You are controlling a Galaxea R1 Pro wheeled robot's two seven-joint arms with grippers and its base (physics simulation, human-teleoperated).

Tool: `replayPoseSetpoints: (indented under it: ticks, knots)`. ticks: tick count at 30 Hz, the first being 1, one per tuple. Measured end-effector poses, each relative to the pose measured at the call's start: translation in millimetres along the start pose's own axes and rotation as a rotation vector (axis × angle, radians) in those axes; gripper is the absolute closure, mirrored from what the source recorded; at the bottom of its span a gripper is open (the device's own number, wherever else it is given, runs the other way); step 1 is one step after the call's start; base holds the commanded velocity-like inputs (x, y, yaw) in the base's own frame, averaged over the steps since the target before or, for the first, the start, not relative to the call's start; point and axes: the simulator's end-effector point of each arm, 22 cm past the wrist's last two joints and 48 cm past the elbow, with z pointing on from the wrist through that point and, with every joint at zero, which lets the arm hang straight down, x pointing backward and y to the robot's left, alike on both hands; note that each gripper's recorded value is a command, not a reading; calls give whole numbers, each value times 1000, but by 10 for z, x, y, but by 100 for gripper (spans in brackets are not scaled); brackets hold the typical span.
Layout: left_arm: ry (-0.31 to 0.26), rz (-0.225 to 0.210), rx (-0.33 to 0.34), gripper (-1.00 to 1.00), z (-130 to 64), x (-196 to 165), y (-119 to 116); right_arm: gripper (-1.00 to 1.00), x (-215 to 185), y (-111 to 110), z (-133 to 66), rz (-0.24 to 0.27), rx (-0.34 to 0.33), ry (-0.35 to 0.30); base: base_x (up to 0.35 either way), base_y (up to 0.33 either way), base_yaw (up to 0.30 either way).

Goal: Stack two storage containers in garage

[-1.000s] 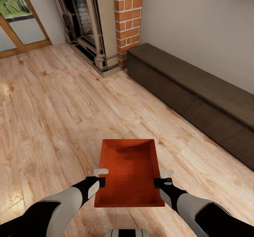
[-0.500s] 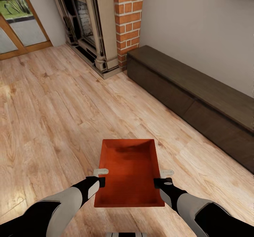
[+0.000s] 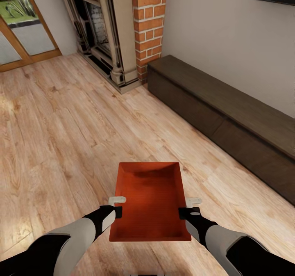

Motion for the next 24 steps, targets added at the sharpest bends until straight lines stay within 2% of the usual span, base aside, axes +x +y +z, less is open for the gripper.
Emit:
replayPoseSetpoints:
  ticks: [24]
  knots:
    - [3,-1,-1,100,-427,-81,20,100,-158,-84,-399,1,4,0,0,0,0]
